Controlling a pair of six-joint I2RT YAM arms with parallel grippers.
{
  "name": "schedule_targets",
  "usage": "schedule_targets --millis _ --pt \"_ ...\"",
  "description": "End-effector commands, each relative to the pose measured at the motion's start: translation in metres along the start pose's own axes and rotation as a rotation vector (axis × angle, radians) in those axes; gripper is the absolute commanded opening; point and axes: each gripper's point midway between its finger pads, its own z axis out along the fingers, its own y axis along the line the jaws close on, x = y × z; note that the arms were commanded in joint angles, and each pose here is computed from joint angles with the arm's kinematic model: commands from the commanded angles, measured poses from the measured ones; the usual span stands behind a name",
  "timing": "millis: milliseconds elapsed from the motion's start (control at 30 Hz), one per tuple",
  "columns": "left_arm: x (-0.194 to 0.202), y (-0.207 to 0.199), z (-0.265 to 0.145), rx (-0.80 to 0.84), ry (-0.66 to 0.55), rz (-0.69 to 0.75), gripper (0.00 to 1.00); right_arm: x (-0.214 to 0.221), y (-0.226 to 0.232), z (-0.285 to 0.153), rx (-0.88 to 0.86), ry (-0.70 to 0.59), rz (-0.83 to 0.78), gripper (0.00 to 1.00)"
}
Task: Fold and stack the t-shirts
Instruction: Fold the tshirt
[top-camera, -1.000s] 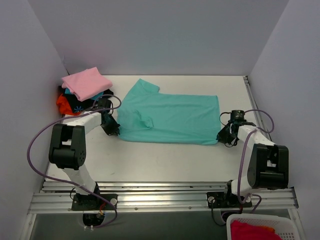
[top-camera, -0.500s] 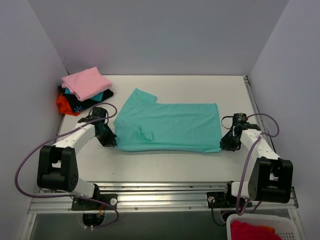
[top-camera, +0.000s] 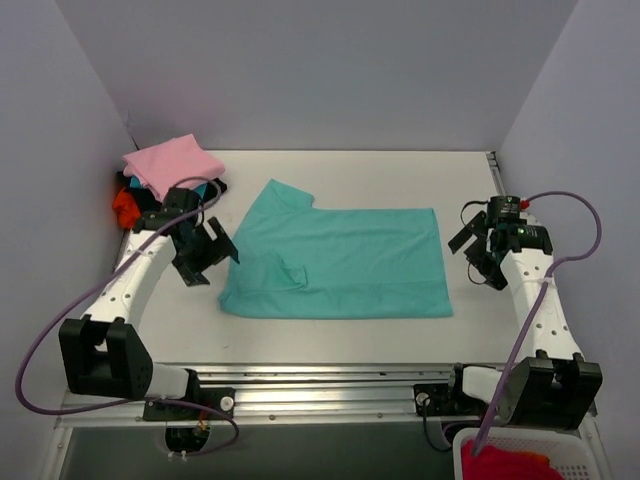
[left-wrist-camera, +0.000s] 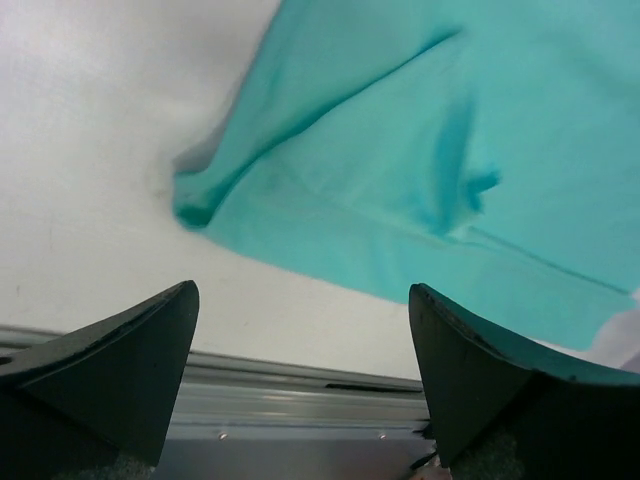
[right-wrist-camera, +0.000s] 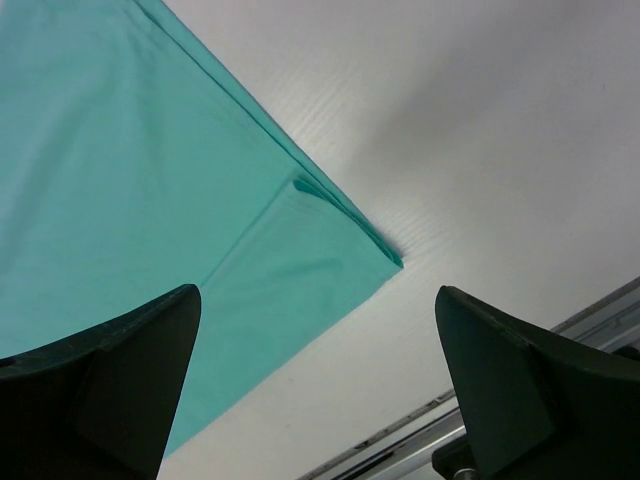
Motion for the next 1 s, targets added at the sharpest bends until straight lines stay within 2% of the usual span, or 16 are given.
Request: schedule_targets --millis 0,67,100,133,233,333,400,433,467,533,600,633,700,867,900,967 --pt "-0.065 -0.046 -0.033 0.147 -0.165 0.044 0.95 -0.016 0.009 0.002 0.013 0.002 0.000 1.00" --pt "-0.091 -0.069 -0.022 0.198 -0.165 0.059 0.95 -0.029 0.028 0.010 -0.033 -0.004 0.004 1.00" --pt "-0.104 -0.084 -0.004 0.230 -0.130 0.063 0.95 -0.036 0.040 0.016 -0.051 0.008 0.004 1.00" --pt "-0.130 -0.109 -0.017 0.296 -0.178 0.090 0.96 -0.044 0.051 0.020 -0.075 -0.007 0.007 0.99" --pt "-0.181 -0.155 -0.008 0.383 -0.223 0.166 0.98 -0.068 0.075 0.030 -0.113 -0.039 0.009 0.98" --pt "-0.214 -0.186 0.019 0.460 -0.224 0.238 0.98 -0.084 0.089 0.042 -0.117 -0.055 -0.004 0.98" --pt "-0.230 -0.198 0.037 0.522 -0.225 0.228 0.99 -0.088 0.091 0.050 -0.104 -0.051 -0.008 0.98" --pt "-0.232 -0.194 0.072 0.514 -0.166 0.206 0.99 -0.086 0.093 0.056 -0.097 -0.038 -0.012 0.98" --pt "-0.242 -0.205 0.064 0.577 -0.175 0.207 1.00 -0.086 0.095 0.058 -0.104 -0.029 -0.010 0.98" --pt "-0.253 -0.217 0.089 0.636 -0.182 0.214 1.00 -0.084 0.095 0.063 -0.102 -0.022 -0.017 0.97" --pt "-0.266 -0.245 0.078 0.766 -0.221 0.229 1.00 -0.080 0.094 0.065 -0.096 -0.014 -0.031 0.97" --pt "-0.266 -0.249 0.093 0.792 -0.206 0.221 1.00 -0.079 0.093 0.066 -0.092 -0.009 -0.037 0.97" --pt "-0.278 -0.268 0.084 0.889 -0.249 0.216 1.00 -0.073 0.088 0.071 -0.077 0.009 -0.045 0.97" --pt "-0.285 -0.281 0.128 0.965 -0.240 0.165 0.99 -0.057 0.092 0.080 -0.111 0.061 -0.033 0.97" --pt "-0.281 -0.280 0.148 0.959 -0.220 0.151 0.99 -0.051 0.091 0.083 -0.113 0.081 -0.025 0.97" --pt "-0.278 -0.286 0.154 0.962 -0.216 0.146 0.99 -0.048 0.093 0.086 -0.117 0.093 -0.021 0.97"
